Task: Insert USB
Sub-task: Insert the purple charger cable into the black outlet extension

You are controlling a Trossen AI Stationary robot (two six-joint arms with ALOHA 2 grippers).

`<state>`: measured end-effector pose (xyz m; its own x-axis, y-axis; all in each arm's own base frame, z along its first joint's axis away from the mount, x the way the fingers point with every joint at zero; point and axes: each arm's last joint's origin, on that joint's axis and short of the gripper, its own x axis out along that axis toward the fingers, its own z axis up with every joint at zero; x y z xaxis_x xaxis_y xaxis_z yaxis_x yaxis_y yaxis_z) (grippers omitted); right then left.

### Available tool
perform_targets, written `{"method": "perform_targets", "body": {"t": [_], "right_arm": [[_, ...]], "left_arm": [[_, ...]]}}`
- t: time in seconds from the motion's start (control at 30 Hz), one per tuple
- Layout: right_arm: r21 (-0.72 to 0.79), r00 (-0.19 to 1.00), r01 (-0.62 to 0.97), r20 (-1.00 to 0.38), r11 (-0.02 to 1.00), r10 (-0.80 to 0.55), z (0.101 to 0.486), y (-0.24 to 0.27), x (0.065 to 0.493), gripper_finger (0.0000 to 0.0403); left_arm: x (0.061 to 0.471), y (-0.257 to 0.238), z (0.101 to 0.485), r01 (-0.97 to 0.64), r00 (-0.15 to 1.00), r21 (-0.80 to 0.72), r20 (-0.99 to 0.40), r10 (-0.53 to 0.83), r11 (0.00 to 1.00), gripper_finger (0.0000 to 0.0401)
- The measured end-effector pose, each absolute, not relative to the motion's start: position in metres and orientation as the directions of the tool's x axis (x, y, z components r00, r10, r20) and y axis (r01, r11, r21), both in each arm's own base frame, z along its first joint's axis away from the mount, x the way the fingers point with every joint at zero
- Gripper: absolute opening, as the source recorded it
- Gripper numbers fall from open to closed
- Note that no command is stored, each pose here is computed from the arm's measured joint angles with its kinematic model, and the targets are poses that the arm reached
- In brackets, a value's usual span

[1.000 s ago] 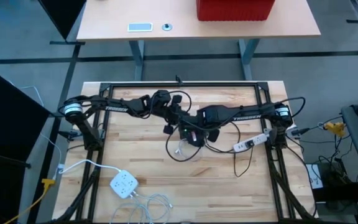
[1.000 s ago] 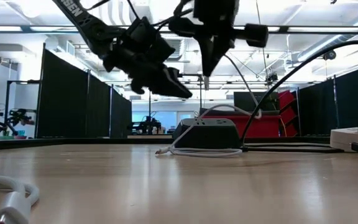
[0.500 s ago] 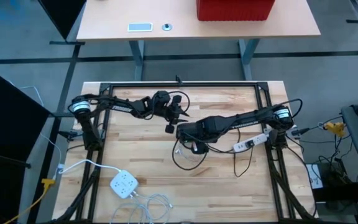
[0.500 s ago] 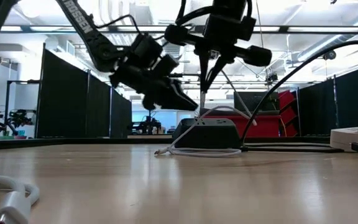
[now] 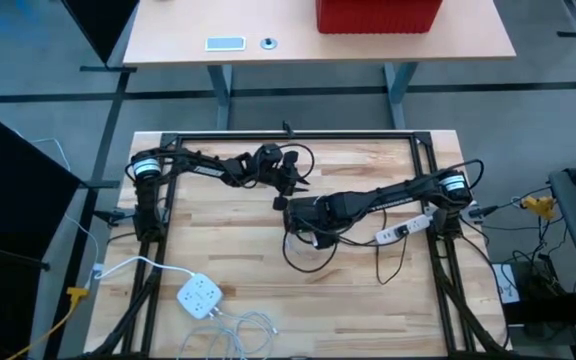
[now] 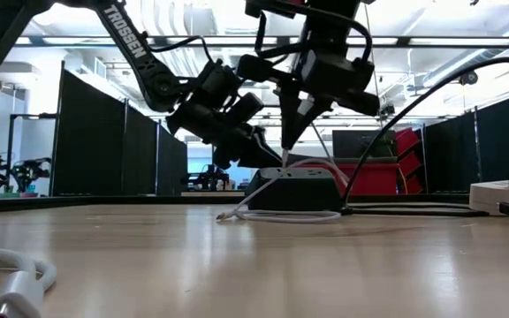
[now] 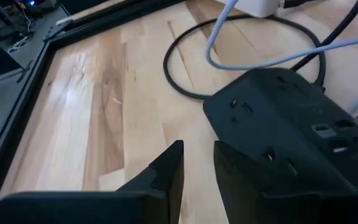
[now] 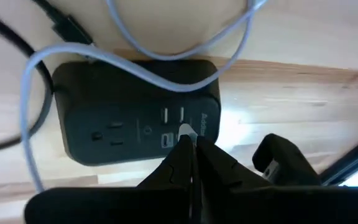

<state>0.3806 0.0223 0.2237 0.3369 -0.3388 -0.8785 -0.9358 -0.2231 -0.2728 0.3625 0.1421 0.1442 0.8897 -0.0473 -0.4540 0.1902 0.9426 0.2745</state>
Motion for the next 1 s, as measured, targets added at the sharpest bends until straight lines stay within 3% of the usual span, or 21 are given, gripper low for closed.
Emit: {"method": "perform_targets", "body": {"t": [1.0], "right_arm": [[-0.208, 0.296, -0.938, -0.898, -0.277, -0.327, 0.210, 0.020, 0.374, 0.0000]], "left_arm": [[0.362, 0.142, 0.144, 0.190, 0.890, 0.275, -0.454, -0.047, 0.942, 0.0070]]}}
